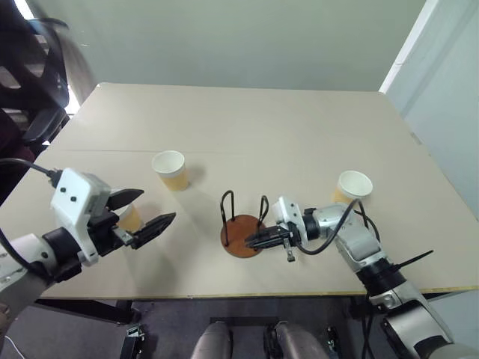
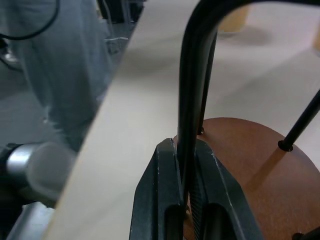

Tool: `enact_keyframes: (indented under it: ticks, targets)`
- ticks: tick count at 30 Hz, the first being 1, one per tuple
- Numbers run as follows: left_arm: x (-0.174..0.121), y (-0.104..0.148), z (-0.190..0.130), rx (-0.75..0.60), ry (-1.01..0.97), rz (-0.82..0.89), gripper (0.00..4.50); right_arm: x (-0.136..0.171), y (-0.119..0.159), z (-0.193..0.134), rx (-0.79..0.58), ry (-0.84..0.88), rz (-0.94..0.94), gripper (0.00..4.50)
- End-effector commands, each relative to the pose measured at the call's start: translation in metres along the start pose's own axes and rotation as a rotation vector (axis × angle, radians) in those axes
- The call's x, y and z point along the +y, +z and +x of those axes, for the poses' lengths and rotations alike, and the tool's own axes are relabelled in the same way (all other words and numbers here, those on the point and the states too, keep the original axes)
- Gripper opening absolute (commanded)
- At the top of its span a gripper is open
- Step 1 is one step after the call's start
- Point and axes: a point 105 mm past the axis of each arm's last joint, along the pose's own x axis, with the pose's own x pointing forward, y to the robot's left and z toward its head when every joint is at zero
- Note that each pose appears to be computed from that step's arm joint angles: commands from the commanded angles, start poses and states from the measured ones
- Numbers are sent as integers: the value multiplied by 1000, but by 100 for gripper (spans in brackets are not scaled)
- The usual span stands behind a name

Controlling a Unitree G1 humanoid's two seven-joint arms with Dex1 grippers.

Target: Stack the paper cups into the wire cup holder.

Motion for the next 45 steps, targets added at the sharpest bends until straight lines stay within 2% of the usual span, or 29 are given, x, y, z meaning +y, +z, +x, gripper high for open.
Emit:
enact_keyframes:
  ticks: [1, 12, 16, 25, 26, 31, 35, 40, 42, 45]
  targets:
    - [2, 9, -5, -22, 10, 36, 450, 8, 1, 1, -5, 29, -1, 2]
    - [1, 9, -4, -22, 2, 39, 450, 9, -5, 0, 30, -2, 5, 2]
    - [2, 10, -4, -24, 1, 42, 450, 6, -5, -1, 31, -12, 10, 113]
    - [3, 12, -4, -24, 1, 46, 450, 3, -6, -9, 59, -15, 3, 432]
    - [3, 12, -4, -24, 1, 47, 450, 3, -5, -13, 69, -14, 2, 446]
    - [7, 14, -7, -22, 2, 52, 450, -3, -6, -39, 165, -53, -26, 446]
    - [9, 13, -11, -18, 7, 56, 450, -9, -3, -70, 258, -134, -60, 446]
    - [11, 13, -13, -15, 7, 58, 450, -3, 2, -111, 372, -171, -98, 446]
    - [12, 13, -15, -13, 8, 60, 450, -5, 7, -126, 415, -201, -127, 446]
    - [11, 18, -19, -27, -15, 78, 450, -14, 40, -154, 441, -278, -212, 446]
